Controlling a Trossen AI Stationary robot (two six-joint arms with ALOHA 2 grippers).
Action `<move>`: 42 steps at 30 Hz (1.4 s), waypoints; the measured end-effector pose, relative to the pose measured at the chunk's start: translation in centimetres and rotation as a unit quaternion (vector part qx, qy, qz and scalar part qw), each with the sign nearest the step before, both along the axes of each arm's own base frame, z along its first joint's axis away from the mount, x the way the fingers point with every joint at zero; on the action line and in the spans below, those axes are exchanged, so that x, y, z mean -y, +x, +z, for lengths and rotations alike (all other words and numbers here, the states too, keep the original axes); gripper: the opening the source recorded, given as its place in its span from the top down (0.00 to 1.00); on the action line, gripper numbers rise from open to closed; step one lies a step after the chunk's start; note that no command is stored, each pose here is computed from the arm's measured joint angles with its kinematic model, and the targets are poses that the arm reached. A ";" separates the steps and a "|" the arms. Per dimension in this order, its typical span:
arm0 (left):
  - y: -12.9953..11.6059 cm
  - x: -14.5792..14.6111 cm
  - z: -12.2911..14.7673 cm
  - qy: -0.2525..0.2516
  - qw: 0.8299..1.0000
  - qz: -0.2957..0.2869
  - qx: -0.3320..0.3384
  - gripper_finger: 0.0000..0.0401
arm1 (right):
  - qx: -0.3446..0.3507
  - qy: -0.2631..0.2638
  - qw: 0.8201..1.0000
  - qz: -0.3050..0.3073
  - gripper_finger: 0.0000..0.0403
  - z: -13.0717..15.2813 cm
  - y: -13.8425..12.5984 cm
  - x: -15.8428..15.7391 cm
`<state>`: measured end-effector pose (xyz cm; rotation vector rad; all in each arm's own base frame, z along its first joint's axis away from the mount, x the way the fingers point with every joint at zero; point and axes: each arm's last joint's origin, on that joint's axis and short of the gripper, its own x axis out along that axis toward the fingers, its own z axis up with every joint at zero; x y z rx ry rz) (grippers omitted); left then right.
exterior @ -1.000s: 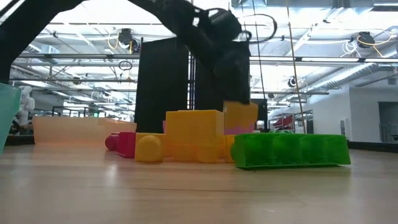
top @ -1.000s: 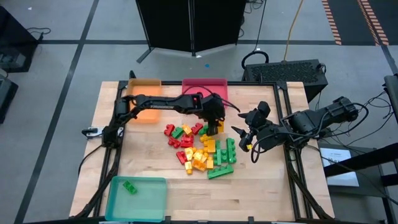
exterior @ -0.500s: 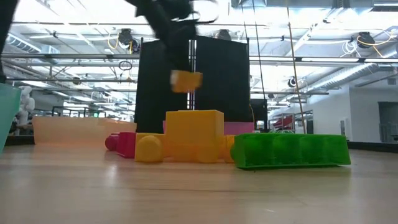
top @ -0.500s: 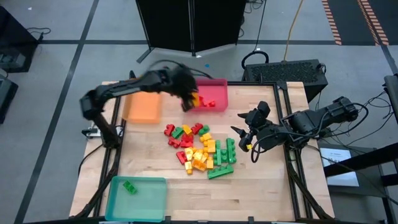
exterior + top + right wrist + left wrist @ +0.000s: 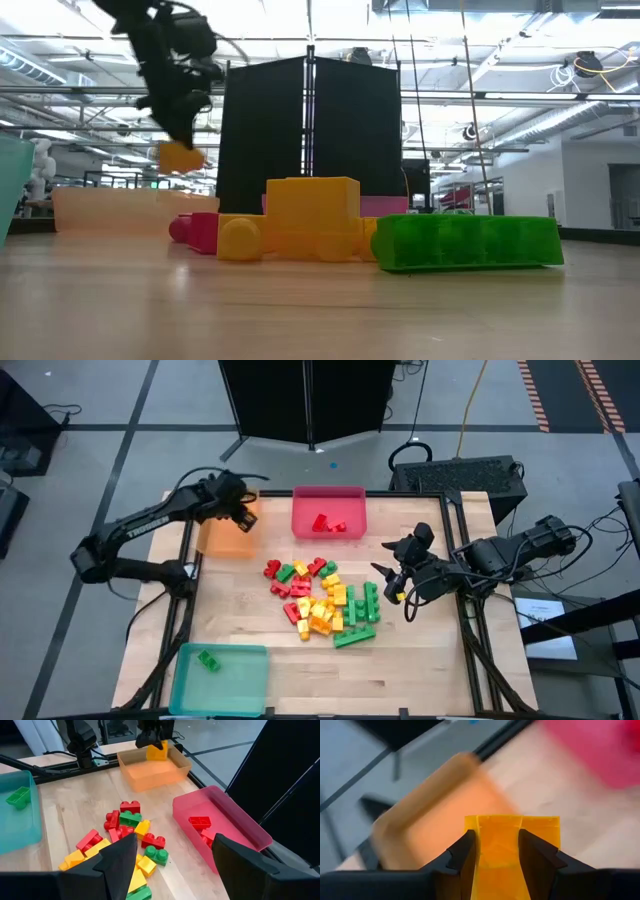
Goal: Sort blocks
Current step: Put the yellow game piece into the yellow bin, then put the red game piece into the red bin
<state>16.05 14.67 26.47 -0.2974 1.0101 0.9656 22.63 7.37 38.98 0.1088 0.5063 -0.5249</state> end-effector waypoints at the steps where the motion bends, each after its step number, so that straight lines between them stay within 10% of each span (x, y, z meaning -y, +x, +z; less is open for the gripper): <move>1: -0.4 0.2 -0.4 -0.002 1.000 0.017 -0.006 0.67 | 0.002 0.001 1.000 0.000 0.38 0.0 0.0 0.0; 6: -1.2 0.6 -1.9 -0.014 0.997 0.069 -0.019 0.66 | 0.006 0.003 1.000 0.000 0.38 0.1 0.1 0.0; 21: -1.2 1.0 -2.1 -0.050 0.998 -0.007 -0.037 0.29 | 0.005 0.004 1.000 0.002 0.38 0.0 0.1 0.0; 29: 1.8 3.1 -1.3 -0.161 0.969 -0.135 0.132 0.28 | 0.005 0.005 1.000 0.002 0.38 0.0 0.1 0.0; 42: 6.4 10.0 -3.7 -0.108 0.989 -0.074 0.062 0.28 | 0.008 0.011 1.000 -0.002 0.38 0.0 0.1 0.0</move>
